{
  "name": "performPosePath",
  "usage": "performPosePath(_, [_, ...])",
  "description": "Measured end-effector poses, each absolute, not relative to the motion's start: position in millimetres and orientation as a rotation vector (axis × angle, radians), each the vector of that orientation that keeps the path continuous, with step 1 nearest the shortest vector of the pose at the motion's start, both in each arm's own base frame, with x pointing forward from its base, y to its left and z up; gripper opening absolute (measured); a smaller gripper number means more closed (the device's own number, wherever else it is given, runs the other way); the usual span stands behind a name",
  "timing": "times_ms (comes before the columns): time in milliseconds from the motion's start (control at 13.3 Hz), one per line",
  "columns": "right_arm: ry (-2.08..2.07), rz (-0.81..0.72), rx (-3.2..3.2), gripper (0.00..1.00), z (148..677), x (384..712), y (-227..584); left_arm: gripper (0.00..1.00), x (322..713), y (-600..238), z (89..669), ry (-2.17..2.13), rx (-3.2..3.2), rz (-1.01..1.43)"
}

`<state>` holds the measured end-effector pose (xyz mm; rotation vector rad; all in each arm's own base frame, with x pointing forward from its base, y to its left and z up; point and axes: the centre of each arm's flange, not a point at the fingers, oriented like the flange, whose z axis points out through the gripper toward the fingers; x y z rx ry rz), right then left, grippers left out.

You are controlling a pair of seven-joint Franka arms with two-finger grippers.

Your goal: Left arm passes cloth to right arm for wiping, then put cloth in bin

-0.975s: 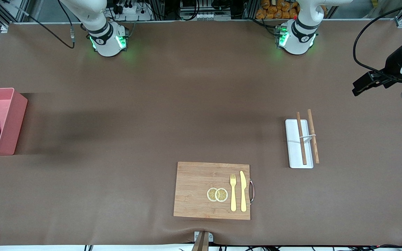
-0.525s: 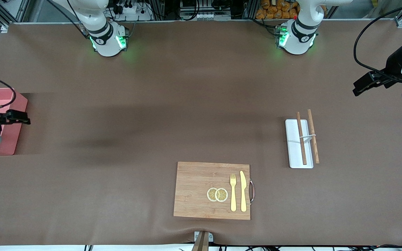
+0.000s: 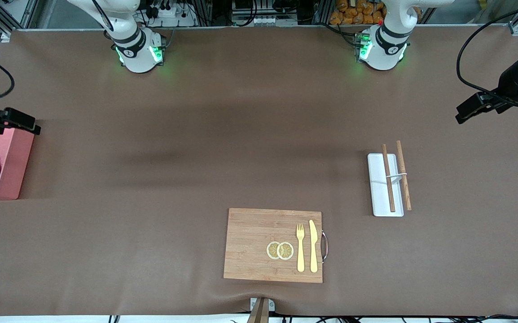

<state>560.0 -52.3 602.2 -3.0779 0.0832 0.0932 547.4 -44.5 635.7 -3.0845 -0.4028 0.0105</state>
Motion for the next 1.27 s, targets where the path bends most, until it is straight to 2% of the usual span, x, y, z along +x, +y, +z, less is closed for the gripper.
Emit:
performPosePath(525, [0.048, 0.122, -3.093, 1.00, 607.6, 554.5, -20.5, 1.00, 547.5, -50.5, 636.2, -0.347, -3.092, 0.002])
performPosePath(975, [0.053, 0.120, -3.128, 1.00, 612.3, 551.1, -25.0, 1.00, 547.7, -50.9, 636.6, -0.182, -3.107, 0.001])
performPosePath(1275, [0.054, 0.120, -3.133, 1.00, 634.2, 540.1, -25.0, 1.00, 547.8, -50.9, 638.4, -0.180, -3.108, -0.005])
